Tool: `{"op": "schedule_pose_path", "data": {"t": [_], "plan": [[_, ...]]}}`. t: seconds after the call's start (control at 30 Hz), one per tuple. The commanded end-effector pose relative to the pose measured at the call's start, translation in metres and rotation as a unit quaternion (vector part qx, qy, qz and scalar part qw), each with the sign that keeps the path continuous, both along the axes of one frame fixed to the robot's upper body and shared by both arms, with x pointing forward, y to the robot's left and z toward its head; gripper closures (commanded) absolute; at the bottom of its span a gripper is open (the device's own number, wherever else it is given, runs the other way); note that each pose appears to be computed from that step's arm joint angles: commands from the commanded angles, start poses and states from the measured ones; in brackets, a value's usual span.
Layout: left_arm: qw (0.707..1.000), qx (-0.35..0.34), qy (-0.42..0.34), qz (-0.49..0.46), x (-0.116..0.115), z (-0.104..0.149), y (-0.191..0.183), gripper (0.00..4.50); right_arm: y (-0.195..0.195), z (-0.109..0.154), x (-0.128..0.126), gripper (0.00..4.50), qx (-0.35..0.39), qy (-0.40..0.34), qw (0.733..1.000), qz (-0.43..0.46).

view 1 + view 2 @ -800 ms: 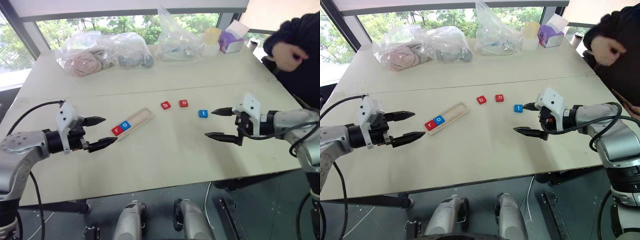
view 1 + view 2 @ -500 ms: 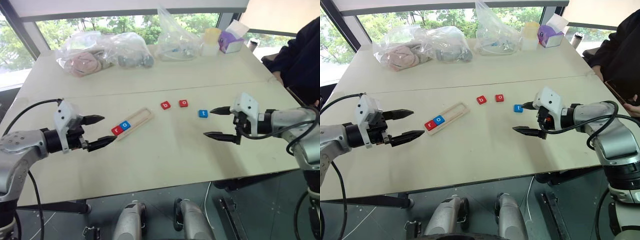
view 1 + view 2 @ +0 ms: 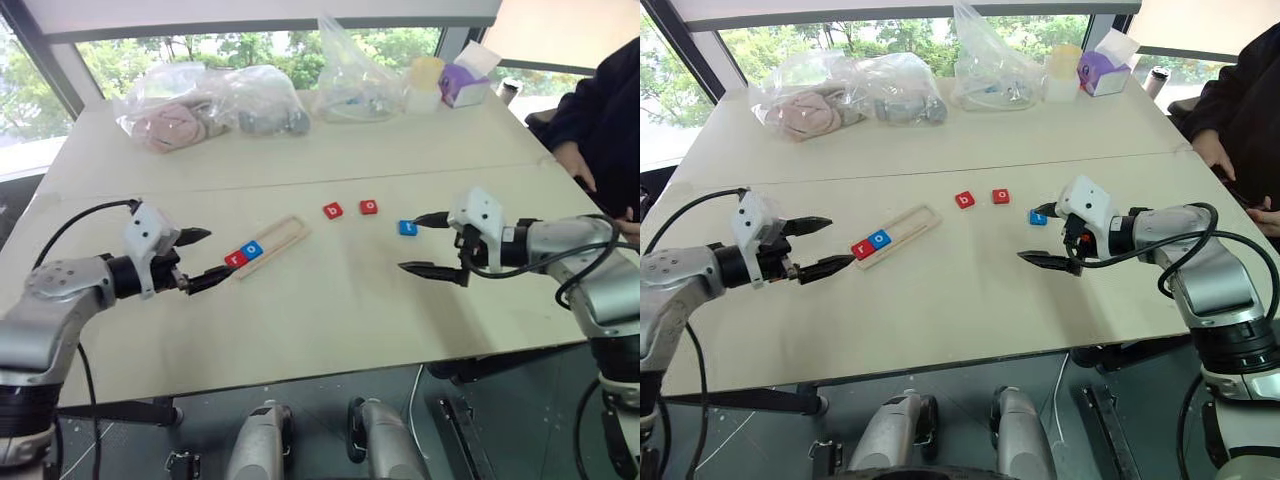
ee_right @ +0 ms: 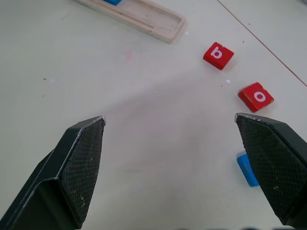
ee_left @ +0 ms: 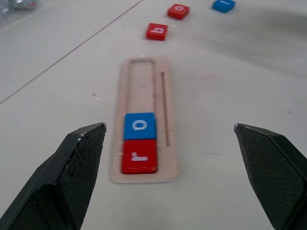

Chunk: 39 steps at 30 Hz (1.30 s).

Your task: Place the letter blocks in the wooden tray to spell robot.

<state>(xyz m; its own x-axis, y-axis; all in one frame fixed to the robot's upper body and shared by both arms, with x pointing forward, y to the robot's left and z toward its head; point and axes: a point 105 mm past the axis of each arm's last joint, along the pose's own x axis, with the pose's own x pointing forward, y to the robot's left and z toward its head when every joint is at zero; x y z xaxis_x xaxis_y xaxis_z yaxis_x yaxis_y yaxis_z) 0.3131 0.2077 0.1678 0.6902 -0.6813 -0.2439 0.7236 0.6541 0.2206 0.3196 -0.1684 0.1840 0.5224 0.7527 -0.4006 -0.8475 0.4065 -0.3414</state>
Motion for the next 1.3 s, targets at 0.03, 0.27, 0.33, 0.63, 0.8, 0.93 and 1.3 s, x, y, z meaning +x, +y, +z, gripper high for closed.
{"op": "schedule_pose_path", "data": {"t": [0.03,0.27,0.33,0.63,0.8,0.93,1.3], "plan": [[1.000,0.007,-0.008,0.002,0.012,-0.007,0.001,0.00,0.004,0.007,-0.003,0.05,-0.004,-0.024,1.000,0.007],[1.000,0.008,0.009,-0.009,0.028,-0.032,-0.003,0.00,0.006,0.003,-0.007,0.05,-0.003,-0.025,1.000,0.000],[1.000,0.008,0.012,-0.008,0.033,-0.039,-0.002,0.00,0.006,0.002,-0.009,0.05,-0.002,-0.025,1.000,-0.002],[0.999,0.006,0.030,-0.016,0.043,-0.057,-0.002,0.00,0.008,-0.002,-0.015,0.05,-0.001,-0.023,1.000,-0.010],[0.999,0.006,0.036,-0.017,0.046,-0.062,-0.002,0.00,0.009,-0.003,-0.017,0.05,0.000,-0.022,1.000,-0.011],[0.999,0.008,0.042,-0.021,0.045,-0.068,-0.003,0.00,0.010,-0.004,-0.018,0.05,0.000,-0.021,1.000,-0.012],[0.998,0.025,0.045,-0.046,0.038,-0.075,-0.012,0.00,0.011,-0.005,-0.017,0.05,-0.004,-0.023,1.000,-0.011]]}}
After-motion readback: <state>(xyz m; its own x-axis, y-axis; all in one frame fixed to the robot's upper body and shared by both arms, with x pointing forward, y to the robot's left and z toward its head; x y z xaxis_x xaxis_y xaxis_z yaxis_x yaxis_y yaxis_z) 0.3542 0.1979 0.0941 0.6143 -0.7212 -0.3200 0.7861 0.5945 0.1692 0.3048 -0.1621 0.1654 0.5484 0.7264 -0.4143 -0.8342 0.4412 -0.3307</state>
